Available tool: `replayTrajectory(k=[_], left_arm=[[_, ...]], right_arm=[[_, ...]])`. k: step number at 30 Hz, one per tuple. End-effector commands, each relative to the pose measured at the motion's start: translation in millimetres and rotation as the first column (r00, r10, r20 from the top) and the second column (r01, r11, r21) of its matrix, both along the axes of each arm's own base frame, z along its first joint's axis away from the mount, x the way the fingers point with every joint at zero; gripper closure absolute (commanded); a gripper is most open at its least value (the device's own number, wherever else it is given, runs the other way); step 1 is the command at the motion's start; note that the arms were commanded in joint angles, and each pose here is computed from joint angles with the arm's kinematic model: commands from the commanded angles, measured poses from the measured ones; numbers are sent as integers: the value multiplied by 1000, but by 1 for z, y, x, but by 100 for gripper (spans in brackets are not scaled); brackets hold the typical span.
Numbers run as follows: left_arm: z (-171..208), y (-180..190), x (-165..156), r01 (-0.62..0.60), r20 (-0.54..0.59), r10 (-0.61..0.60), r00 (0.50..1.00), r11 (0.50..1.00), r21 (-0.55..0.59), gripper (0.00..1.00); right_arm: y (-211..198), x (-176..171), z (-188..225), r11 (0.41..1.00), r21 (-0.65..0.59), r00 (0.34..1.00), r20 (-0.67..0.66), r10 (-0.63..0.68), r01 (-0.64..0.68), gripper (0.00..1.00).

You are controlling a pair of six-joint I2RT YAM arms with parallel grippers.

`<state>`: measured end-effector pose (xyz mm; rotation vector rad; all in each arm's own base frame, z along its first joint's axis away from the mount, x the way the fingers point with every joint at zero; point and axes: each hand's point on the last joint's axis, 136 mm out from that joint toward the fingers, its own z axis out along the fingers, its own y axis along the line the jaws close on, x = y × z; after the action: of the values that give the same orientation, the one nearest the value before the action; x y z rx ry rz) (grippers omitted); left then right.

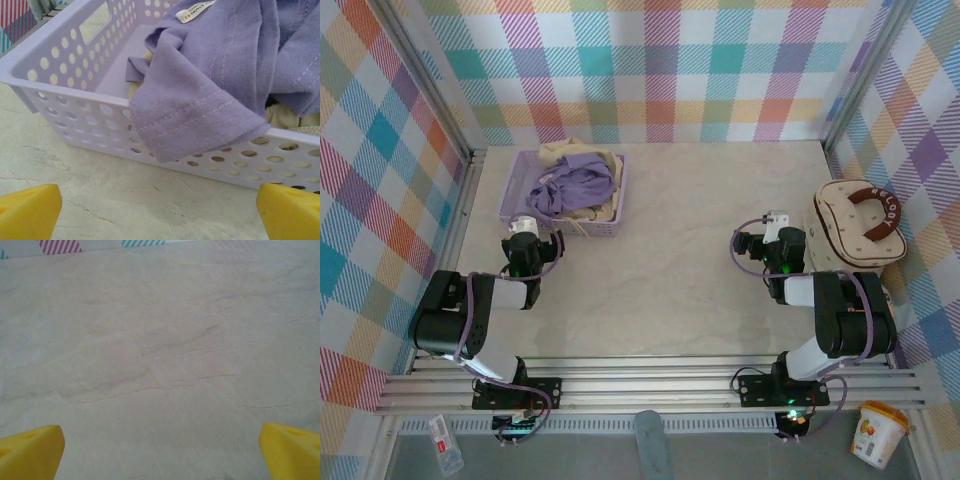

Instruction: Fold and stack the mixed laundry pile

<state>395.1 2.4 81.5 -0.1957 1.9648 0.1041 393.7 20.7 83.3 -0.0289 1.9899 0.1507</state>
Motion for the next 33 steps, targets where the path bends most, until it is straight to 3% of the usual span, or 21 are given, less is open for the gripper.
replayTrajectory(k=[1, 27, 33], left_arm=[[0, 5, -1, -12, 6, 12, 1000, 1000, 4, 0], [2, 5, -2, -13, 11, 13, 1000, 1000, 4, 0], [35, 9, -2, -31, -53, 32, 998, 999, 22, 0]], right_arm=[[4, 5, 9, 1000, -3, 999, 34, 23, -23, 1], [3, 4, 9, 1000, -1, 999, 35, 21, -21, 1], [-5, 7, 32, 1000, -6, 999, -29, -30, 30, 0]])
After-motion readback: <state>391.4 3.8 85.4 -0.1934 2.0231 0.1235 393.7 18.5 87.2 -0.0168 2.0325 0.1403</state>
